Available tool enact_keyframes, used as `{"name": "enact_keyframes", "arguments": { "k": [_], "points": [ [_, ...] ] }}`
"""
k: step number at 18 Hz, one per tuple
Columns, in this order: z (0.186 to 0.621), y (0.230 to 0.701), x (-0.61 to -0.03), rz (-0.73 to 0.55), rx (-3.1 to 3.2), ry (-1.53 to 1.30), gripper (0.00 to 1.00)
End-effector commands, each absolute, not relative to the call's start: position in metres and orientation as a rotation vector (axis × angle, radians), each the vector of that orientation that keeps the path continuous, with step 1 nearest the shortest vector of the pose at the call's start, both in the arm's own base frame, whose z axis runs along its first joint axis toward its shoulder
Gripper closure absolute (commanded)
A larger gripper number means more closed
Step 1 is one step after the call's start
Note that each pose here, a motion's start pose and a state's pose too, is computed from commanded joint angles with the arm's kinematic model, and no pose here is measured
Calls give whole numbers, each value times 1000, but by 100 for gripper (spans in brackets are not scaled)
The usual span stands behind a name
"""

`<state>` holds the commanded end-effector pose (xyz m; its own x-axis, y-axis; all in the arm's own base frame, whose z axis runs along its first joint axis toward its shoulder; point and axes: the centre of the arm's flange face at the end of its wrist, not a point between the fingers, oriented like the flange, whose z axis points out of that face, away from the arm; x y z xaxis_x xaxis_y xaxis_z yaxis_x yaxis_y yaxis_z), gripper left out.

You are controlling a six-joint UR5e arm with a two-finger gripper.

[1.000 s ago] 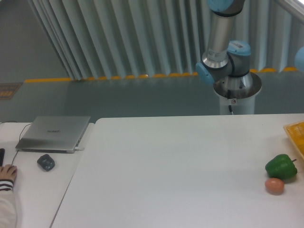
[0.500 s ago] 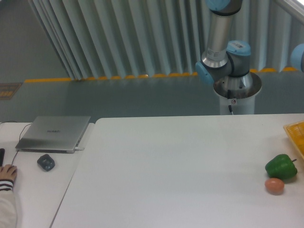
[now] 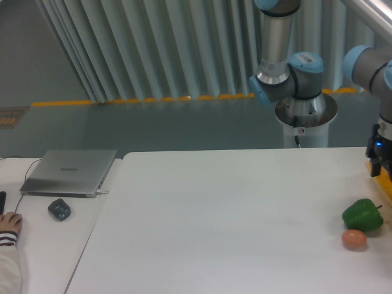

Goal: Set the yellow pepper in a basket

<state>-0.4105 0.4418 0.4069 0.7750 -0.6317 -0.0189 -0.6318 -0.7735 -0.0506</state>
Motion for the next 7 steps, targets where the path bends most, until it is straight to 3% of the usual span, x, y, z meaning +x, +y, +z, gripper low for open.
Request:
{"name": "enact_keyframes", "arguments": {
  "k": [7],
  "points": [
    [405,459,-365,-36,-2938,985,0]
  ]
}}
